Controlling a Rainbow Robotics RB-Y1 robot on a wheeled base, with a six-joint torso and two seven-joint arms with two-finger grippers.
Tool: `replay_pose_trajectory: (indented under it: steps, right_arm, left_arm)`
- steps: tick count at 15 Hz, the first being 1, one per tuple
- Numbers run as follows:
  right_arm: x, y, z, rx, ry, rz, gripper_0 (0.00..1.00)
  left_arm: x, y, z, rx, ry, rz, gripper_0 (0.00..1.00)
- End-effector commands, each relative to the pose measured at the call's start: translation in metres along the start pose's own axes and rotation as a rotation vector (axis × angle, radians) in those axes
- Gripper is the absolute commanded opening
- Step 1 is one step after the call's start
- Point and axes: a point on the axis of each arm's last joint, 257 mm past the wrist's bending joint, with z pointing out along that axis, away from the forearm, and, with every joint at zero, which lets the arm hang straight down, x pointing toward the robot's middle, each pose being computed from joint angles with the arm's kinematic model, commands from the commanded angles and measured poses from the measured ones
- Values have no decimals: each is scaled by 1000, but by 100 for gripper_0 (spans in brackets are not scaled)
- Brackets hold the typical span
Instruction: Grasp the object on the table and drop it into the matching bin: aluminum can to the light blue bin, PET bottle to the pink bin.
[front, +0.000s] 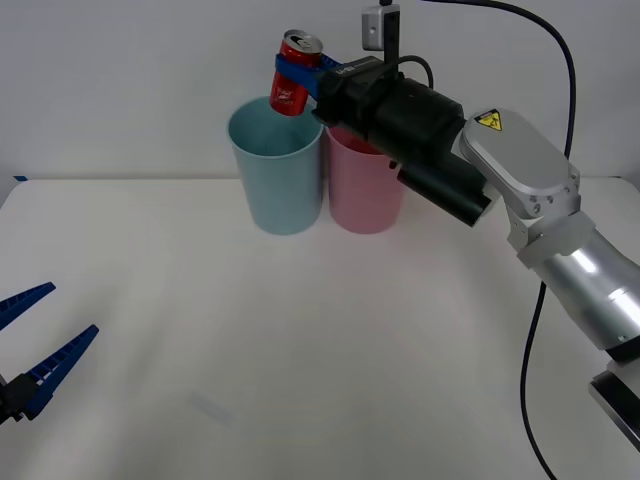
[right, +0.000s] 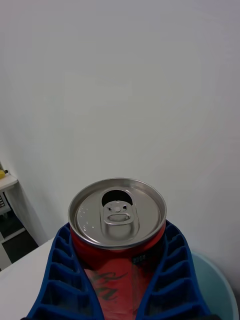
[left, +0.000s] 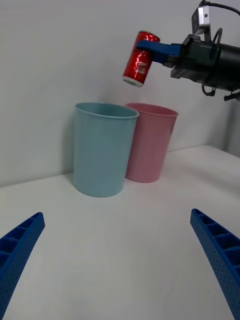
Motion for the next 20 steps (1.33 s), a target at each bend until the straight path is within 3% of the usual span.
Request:
replay_pose_trajectory:
  steps: [1,5,10,11,12,13,20]
  right_arm:
    - [1,-7,20,23,16,-8,0]
    - [8,-10,41,48,38,-12,0]
    - [15,-10,44,64,46,-28,0]
    - [14,-9,45,64,45,-28,10]
    - [14,-10,44,68,43,-32,73]
    - [14,-10,44,68,43,-38,100]
    - [12,-11,44,68,41,-50,100]
  left_arm:
    - [0,0,0,0,0,0,100]
    - [0,0,0,0,0,0,100]
    - [0,0,0,0,0,0,100]
    - [0,0,0,0,0,0,100]
    - [0,0,0,0,0,0,100]
    - [0,0,0,0,0,0,100]
    - [0,0,0,0,0,0,100]
